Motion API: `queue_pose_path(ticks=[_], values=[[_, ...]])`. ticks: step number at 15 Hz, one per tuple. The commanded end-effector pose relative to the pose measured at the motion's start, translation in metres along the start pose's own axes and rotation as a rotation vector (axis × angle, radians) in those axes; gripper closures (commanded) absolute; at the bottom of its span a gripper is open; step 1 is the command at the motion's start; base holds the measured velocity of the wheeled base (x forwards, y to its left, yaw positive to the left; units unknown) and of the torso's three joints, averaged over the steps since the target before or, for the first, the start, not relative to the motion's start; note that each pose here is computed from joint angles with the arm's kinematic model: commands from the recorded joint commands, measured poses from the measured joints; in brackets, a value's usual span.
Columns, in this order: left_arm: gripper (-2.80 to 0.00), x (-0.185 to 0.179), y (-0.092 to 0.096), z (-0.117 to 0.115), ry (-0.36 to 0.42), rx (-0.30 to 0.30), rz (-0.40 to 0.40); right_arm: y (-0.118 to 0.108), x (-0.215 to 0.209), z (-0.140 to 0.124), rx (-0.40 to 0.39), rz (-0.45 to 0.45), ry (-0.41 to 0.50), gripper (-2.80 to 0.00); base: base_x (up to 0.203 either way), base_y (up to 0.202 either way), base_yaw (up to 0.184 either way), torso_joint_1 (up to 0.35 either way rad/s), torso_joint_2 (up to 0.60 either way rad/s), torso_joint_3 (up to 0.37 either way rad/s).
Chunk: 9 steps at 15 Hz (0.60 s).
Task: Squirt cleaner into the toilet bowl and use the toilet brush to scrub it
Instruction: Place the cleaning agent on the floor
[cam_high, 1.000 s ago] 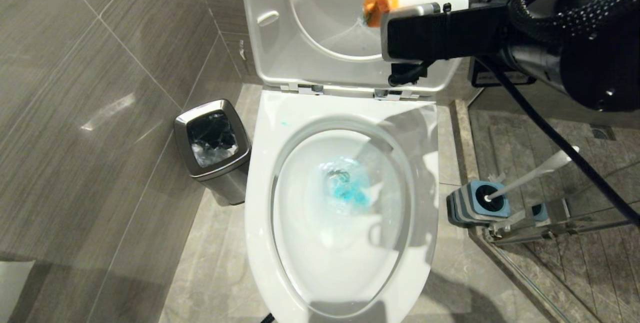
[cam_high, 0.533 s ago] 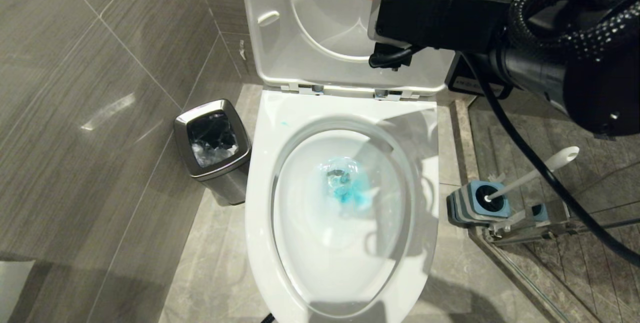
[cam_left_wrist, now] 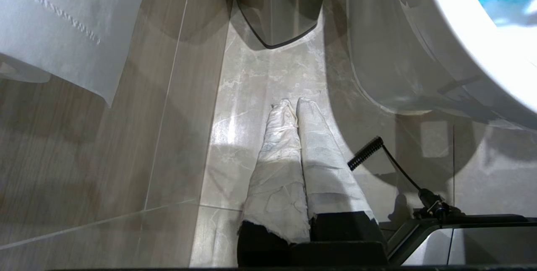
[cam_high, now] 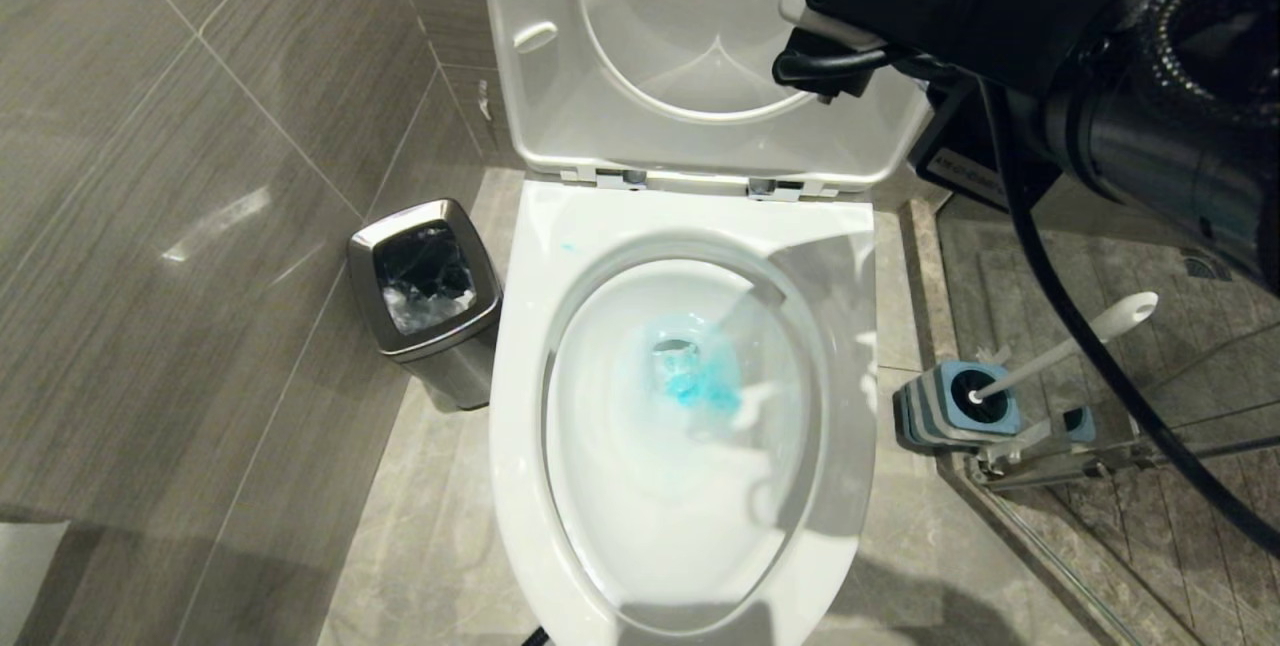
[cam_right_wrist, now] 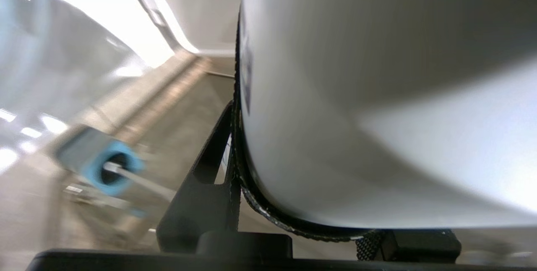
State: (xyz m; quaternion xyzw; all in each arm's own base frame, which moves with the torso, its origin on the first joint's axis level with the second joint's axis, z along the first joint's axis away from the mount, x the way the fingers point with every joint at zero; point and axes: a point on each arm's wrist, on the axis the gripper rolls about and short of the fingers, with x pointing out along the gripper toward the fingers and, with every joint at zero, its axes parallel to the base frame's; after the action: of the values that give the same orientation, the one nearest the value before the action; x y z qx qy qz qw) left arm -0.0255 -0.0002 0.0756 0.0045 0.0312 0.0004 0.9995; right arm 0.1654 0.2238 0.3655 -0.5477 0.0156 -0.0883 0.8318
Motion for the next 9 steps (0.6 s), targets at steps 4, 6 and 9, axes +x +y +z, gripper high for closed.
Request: queue_pose_path(ticks=[4,6,9], values=[[0.0,0.0,0.0,0.0,0.0,0.0,0.0,0.01,-0.005,-0.008,0.201,0.022,-0.004,0.0,0.0,0.0,0.0,0.0,0.0,0.0],[0.0,0.0,0.0,0.0,-0.001,0.0,0.0,0.013,-0.004,-0.008,0.275,0.025,-0.002,0.0,0.0,0.0,0.0,0.0,0.0,0.0],[0.0,0.0,0.0,0.0,-0.001,0.0,0.0,0.015,-0.004,-0.007,0.405,0.032,-0.008,0.0,0.0,0.0,0.0,0.0,0.0,0.0]])
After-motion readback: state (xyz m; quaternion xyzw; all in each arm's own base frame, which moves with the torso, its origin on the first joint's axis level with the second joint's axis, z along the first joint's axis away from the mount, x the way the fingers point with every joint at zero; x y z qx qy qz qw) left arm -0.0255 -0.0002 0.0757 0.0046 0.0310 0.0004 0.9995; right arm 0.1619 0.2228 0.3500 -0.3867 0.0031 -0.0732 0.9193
